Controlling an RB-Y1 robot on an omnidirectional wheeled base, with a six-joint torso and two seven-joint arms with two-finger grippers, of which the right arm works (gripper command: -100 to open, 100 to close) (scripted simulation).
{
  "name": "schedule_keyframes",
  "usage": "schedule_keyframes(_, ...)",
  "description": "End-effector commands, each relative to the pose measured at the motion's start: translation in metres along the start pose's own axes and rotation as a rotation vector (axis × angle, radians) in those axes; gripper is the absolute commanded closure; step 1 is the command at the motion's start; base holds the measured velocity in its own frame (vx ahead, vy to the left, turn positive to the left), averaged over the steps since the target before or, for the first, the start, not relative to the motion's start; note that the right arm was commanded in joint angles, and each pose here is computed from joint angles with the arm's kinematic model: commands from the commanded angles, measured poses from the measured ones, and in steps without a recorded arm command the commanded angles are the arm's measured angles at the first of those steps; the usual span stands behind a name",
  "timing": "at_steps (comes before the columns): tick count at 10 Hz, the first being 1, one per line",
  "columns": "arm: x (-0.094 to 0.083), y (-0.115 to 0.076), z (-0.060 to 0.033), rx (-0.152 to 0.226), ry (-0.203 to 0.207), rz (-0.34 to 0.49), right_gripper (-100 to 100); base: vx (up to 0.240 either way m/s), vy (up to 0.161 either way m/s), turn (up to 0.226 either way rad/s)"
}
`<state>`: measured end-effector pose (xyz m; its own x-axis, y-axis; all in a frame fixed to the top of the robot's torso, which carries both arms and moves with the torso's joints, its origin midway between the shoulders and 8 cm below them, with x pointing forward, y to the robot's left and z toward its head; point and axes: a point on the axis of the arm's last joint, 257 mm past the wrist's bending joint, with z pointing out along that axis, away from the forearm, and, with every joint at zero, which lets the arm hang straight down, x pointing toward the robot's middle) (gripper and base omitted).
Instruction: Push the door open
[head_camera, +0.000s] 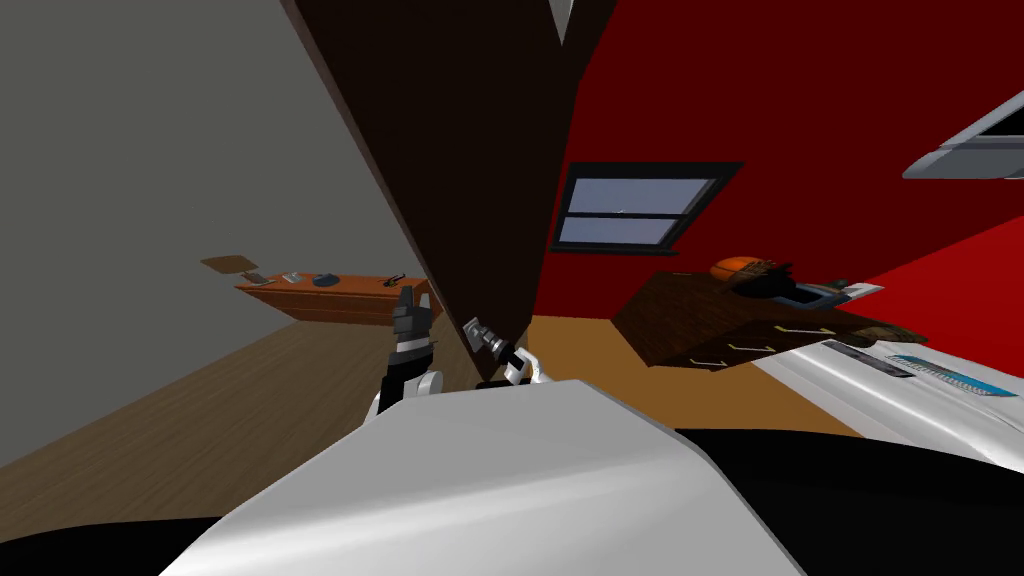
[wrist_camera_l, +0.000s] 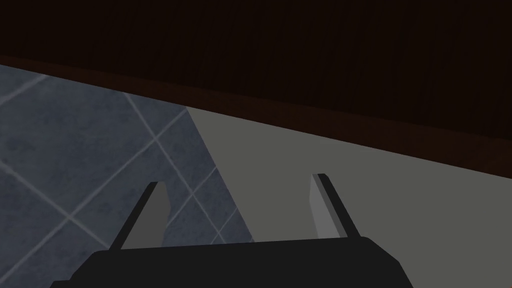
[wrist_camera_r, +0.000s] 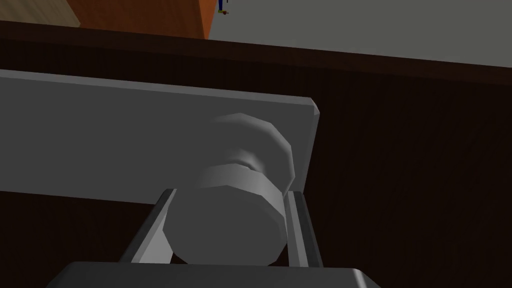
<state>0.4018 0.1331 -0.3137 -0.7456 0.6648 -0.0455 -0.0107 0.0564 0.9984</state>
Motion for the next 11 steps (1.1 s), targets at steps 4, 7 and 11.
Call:
schedule_keyframes(4,-0.006,-0.004,-0.0113,0.006,-0.039,0.005,100,0.114,0.231,-0.178)
schedule_keyframes(7,-0.002,0.001,-0.0136,-0.003,-0.055,0.016,100,0.116,0.223,-0.157)
schedule_keyframes(11,0.003,0.009,-0.0133,-0.018,-0.073,0.031,100,0.070,0.179,-0.139)
